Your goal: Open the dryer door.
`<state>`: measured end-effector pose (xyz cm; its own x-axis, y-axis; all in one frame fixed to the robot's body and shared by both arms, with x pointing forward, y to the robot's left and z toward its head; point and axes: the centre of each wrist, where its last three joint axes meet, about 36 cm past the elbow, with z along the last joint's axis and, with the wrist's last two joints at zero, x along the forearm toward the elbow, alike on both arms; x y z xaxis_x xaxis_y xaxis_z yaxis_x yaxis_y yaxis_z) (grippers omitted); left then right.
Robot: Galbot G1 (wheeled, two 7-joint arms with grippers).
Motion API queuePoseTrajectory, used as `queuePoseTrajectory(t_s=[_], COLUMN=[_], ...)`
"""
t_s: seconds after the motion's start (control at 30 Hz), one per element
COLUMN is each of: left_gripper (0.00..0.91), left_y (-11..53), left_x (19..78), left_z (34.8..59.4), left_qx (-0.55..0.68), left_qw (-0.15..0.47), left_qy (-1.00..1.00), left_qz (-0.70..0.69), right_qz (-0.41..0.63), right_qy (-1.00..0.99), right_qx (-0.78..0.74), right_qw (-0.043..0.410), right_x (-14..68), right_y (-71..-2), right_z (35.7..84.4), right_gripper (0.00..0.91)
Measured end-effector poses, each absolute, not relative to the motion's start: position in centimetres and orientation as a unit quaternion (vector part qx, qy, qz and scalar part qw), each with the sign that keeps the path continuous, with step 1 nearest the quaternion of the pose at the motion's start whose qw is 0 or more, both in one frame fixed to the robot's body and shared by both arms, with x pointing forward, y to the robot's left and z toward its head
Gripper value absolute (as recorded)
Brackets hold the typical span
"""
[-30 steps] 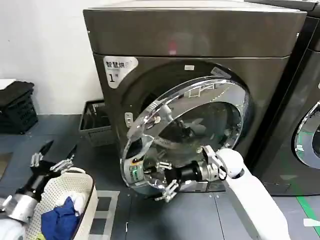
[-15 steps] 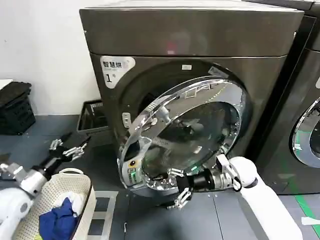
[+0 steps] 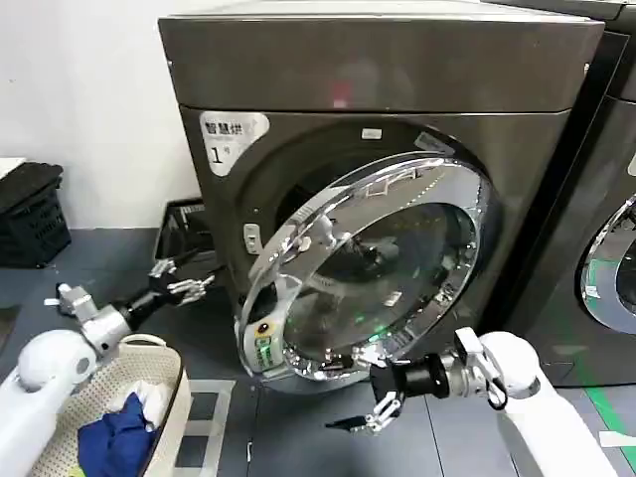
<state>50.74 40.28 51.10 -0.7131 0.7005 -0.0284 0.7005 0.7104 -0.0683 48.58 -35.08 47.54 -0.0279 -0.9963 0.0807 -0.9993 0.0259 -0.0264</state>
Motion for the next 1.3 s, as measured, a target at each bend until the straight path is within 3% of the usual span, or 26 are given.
queuePoseTrajectory(t_s=[0.67,0.87,1.3], left_gripper=[0.907,0.907,0.907], left_y=[34.8,33.2,29.5], left_x=[55.1,56.1,57.3], left_z=[50.5,50.6,50.8], left_qx=[0.518,0.545,0.608], left_qw=[-0.037,-0.04,-0.039], left_qy=[0.853,0.836,0.792], left_qz=[-0.051,-0.05,-0.05], right_qz=[0.074,0.092,0.077], right_qy=[-0.87,-0.918,-0.991], right_qx=[0.485,0.381,0.105], right_qw=[0.039,0.057,0.042], right_x=[41.3,37.7,30.3], right_y=[-47.8,-50.8,-54.6], right_z=[47.7,48.9,50.9], right_gripper=[0.907,0.907,0.907])
